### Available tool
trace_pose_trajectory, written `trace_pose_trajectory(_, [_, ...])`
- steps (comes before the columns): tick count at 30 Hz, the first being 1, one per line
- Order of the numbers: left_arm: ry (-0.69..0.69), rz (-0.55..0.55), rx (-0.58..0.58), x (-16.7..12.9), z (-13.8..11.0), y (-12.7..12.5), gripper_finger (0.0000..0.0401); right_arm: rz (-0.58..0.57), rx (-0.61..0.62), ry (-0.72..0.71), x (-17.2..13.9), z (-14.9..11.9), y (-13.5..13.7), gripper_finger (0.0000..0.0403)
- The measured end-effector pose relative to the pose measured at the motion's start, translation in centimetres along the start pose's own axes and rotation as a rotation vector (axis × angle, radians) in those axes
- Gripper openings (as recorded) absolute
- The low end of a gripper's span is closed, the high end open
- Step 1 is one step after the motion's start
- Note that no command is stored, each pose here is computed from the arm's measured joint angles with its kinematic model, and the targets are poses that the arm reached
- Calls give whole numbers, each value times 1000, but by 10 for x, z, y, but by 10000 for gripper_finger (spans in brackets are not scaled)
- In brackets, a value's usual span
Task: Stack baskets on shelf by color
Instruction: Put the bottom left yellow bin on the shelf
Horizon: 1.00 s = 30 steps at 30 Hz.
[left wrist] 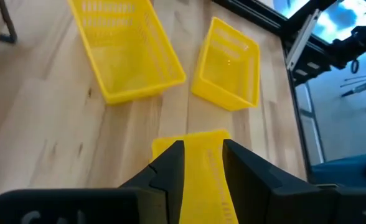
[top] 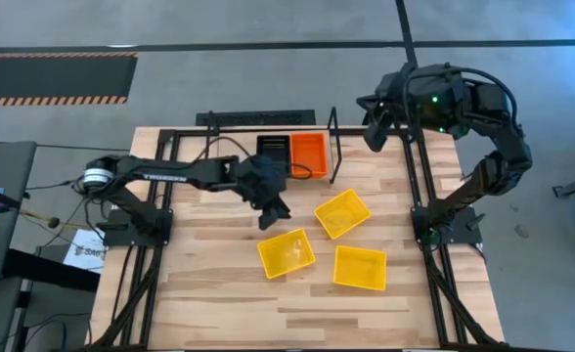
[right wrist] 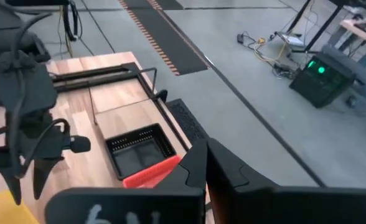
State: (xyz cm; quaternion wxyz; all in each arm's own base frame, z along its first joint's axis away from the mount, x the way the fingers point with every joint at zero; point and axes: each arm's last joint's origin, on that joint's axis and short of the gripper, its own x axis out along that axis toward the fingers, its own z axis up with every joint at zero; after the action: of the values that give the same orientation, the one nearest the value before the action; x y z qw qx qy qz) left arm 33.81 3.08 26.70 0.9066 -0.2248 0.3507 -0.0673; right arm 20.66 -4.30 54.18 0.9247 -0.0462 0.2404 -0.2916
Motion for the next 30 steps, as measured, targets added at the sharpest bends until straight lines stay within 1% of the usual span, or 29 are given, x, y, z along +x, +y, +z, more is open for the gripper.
trace_pose_trajectory(3, [-1, 29, 30, 5, 12, -6, 94, 0, -43, 5, 3, 0, 1, 29])
trace_pose_trajectory(5, [14, 89, 58, 4, 17, -11, 91, -2, -62, 8, 3, 0, 1, 28])
trace_pose_trajectory(7, [50, 191, 91, 4, 19, -15, 87, -3, -81, 7, 3, 0, 1, 27])
trace_pose_trajectory(9, [132, 282, 111, 5, 14, -18, 83, -3, -92, 7, 3, 0, 1, 27])
trace_pose_trajectory(10, [164, 311, 121, 5, 13, -21, 82, -3, -94, 8, 3, 0, 1, 28])
trace_pose_trajectory(13, [274, 355, 112, 6, 2, -25, 80, -3, -105, 14, 3, -1, 1, 30])
trace_pose_trajectory(17, [384, 364, 76, 14, -12, -28, 82, -2, -128, 13, 3, -1, 1, 32])
trace_pose_trajectory(19, [404, 359, 67, 22, -15, -29, 89, -2, -133, 13, 3, -1, 1, 32])
trace_pose_trajectory(21, [445, 359, 43, 30, -21, -30, 101, -2, -133, 12, 3, -1, 1, 31])
trace_pose_trajectory(25, [500, 325, -21, 47, -29, -27, 134, -2, -134, 14, 3, -1, 1, 32])
trace_pose_trajectory(28, [547, 321, -47, 58, -36, -23, 158, -1, -135, 17, 3, -1, 1, 31])
trace_pose_trajectory(30, [553, 315, -58, 65, -38, -21, 172, -1, -138, 22, 3, -2, 1, 30])
